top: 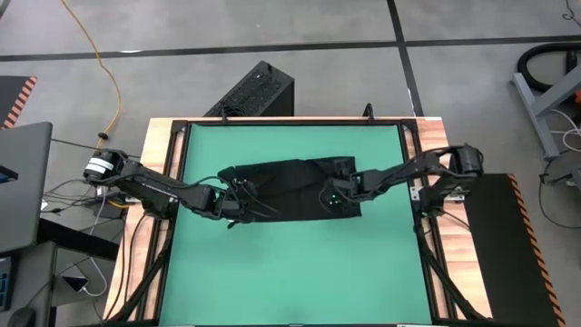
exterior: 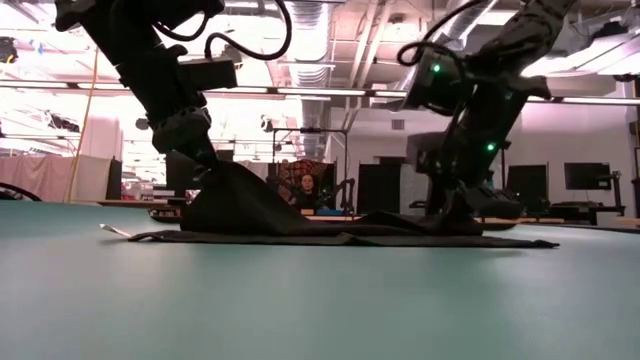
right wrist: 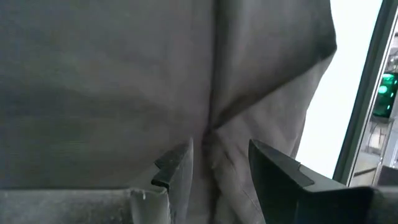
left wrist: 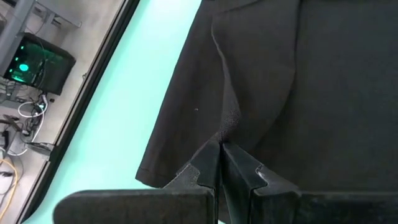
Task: Roll towel into tight, uniform cylinder
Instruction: Roll the black towel
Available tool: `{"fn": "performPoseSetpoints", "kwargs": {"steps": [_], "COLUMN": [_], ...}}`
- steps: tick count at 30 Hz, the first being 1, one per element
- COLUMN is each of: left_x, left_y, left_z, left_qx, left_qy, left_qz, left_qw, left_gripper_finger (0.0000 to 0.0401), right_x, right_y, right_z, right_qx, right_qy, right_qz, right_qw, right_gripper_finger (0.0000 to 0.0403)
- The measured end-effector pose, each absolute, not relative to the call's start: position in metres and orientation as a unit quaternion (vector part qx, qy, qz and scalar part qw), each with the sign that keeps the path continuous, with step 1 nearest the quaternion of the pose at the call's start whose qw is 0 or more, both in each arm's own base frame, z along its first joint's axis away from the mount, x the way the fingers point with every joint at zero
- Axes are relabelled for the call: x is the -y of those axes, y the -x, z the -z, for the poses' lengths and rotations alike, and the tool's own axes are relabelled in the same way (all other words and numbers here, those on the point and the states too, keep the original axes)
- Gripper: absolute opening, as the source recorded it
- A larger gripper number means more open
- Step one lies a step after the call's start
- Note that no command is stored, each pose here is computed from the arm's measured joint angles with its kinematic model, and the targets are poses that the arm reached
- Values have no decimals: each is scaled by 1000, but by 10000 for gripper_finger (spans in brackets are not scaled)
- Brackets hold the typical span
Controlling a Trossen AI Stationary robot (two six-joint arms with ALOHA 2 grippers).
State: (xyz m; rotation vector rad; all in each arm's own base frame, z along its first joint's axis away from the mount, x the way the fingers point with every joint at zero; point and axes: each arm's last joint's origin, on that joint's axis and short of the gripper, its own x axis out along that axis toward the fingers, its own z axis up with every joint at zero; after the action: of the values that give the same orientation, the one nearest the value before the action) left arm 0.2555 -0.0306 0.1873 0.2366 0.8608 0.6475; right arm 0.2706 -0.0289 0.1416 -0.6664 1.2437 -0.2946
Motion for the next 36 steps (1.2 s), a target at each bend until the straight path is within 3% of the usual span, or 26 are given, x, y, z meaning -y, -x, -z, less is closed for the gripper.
{"fn": "performPoseSetpoints", "kwargs": {"steps": [10, 20, 23, 32, 36], "left_x": [31, 31, 31, 31, 31], "left_y": [-255, -255, -255, -255, -255], "left_z": [-187, -187, -187, -187, -187], "left_qx": [-410, -410, -410, -410, -410], "left_qy": [-114, -114, -114, -113, -114], "left_qz": [-307, -307, -306, -307, -307], "left_qw": [852, 852, 852, 852, 852], "left_gripper_finger": [0, 0, 0, 0, 0], "right_x": [45, 45, 45, 46, 45], "right_y": [-271, -274, -273, -272, -273], "right_z": [-141, -128, -131, -134, -134], "right_qx": [-571, -588, -586, -583, -582], "right_qy": [276, 301, 302, 306, 307], "right_qz": [132, 155, 159, 162, 166], "right_qw": [762, 735, 735, 735, 734], "right_gripper_finger": [165, 179, 153, 16, 13]}}
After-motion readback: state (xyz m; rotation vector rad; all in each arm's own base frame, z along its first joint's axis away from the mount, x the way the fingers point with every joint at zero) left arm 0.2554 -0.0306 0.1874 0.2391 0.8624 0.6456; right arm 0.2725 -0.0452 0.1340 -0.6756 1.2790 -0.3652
